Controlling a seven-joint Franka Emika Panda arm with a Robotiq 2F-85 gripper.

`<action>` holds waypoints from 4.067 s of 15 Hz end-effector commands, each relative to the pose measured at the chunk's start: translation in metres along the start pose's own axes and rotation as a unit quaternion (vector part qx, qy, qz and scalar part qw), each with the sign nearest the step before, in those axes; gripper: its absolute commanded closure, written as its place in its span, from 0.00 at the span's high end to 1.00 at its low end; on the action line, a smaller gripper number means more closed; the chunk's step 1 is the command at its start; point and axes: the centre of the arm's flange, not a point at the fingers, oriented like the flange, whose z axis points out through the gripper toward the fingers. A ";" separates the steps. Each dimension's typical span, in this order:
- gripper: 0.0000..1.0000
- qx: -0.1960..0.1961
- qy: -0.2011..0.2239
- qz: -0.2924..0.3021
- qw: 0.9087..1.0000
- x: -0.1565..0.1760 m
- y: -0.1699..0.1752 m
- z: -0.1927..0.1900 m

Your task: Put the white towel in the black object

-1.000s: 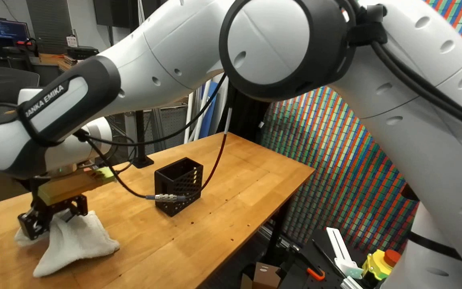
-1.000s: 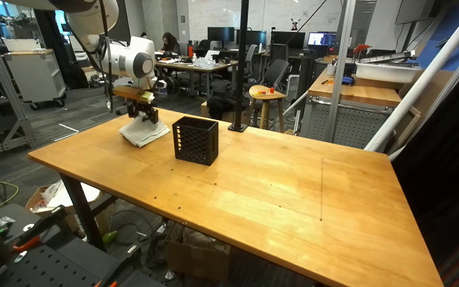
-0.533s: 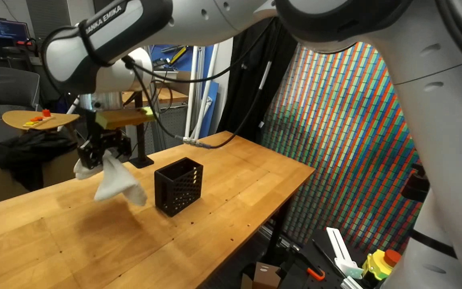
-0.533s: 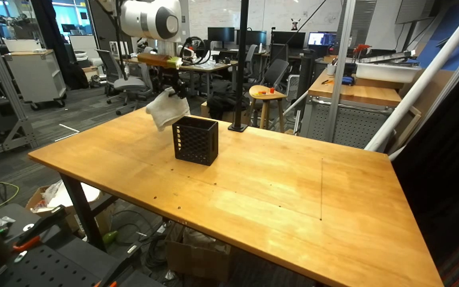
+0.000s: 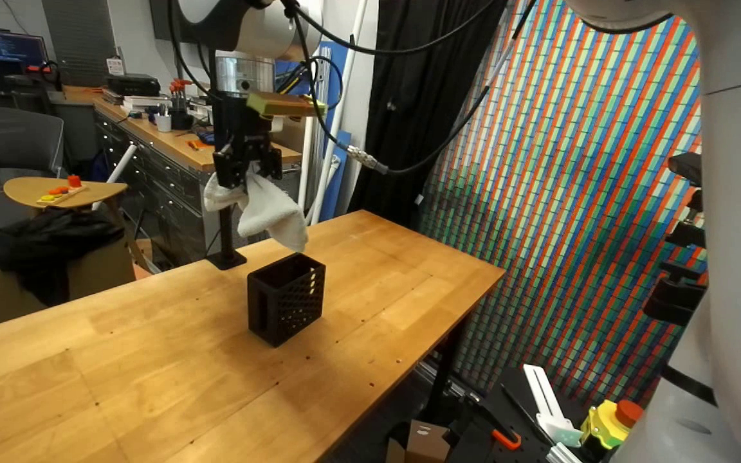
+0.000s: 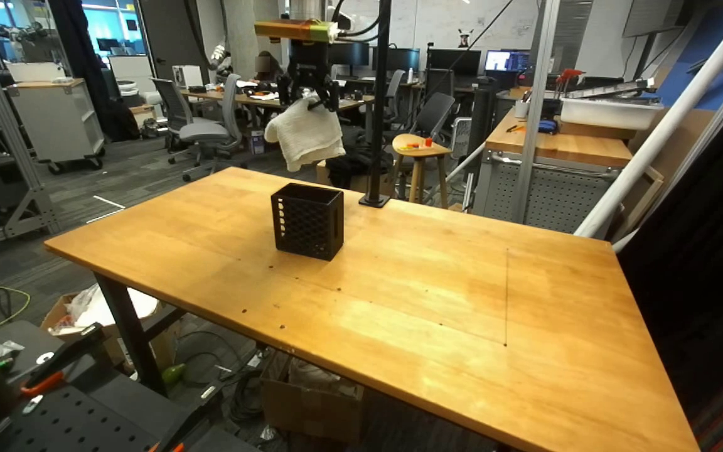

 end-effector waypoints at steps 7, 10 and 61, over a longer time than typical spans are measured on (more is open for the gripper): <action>0.02 0.023 -0.010 -0.053 0.998 -0.049 0.046 0.055; 0.03 0.046 -0.003 -0.059 0.997 -0.056 0.043 0.083; 0.44 0.059 0.006 -0.080 0.995 -0.062 0.075 0.078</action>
